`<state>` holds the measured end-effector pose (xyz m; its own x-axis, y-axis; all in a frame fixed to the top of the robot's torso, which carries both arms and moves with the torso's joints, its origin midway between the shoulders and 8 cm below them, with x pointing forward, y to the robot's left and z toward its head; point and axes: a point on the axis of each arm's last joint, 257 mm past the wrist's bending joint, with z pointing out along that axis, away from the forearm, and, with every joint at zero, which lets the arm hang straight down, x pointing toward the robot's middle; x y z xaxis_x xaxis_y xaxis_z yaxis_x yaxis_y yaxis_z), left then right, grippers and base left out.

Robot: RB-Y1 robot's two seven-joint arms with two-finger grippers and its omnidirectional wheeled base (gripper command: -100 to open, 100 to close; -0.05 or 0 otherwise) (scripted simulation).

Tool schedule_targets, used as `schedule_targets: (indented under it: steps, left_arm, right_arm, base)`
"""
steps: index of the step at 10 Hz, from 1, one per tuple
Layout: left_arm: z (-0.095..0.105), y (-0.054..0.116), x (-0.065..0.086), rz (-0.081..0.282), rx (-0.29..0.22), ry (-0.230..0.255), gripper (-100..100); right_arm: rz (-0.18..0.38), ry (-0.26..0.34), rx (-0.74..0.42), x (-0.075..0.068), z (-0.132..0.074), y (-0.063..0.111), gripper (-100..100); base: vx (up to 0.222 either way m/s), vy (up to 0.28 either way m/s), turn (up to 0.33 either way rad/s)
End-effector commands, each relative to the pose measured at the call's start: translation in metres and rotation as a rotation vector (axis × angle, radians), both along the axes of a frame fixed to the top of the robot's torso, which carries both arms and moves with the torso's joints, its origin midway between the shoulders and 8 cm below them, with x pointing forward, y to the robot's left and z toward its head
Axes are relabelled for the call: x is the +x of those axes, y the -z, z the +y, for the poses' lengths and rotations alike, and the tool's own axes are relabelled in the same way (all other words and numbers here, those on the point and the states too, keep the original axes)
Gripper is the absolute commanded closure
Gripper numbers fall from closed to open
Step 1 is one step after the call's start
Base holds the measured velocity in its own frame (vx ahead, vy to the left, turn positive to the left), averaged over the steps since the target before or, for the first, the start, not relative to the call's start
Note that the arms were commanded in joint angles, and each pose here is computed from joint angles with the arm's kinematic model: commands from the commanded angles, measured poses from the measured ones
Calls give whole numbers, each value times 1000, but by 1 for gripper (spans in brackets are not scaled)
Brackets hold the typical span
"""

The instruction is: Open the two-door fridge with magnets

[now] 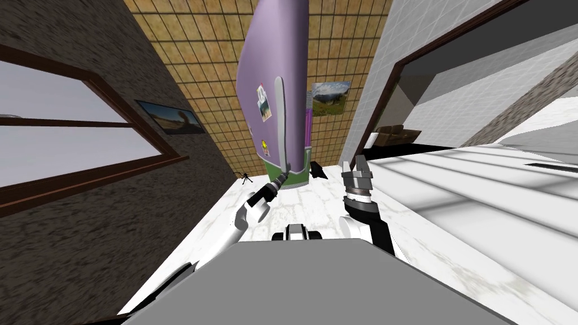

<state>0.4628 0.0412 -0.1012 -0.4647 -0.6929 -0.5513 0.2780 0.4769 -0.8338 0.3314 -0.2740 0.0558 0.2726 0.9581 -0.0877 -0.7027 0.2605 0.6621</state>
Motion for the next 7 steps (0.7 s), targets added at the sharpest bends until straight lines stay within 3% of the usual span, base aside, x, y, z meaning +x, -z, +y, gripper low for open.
schedule_targets:
  steps: [1, 3, 6, 7]
  left_arm:
    - [-5, -17, -8, -41, -6, 26, 100]
    - [-23, -22, -33, -49, -12, 91, 100]
    - [-31, -25, -46, -52, -16, 123, 100]
    - [-38, -11, -56, 9, -1, 149, -100]
  right_arm:
    - [0, 0, 0, 0, 0, 0, 0]
    - [0, 0, 0, 0, 0, 0, 0]
    - [0, 0, 0, 0, 0, 0, 0]
    - [0, 0, 0, 0, 0, 0, 0]
  base:
    - [-23, 233, -44]
    - [-46, 261, -40]
    - [-33, 272, -38]
    - [5, 65, 143]
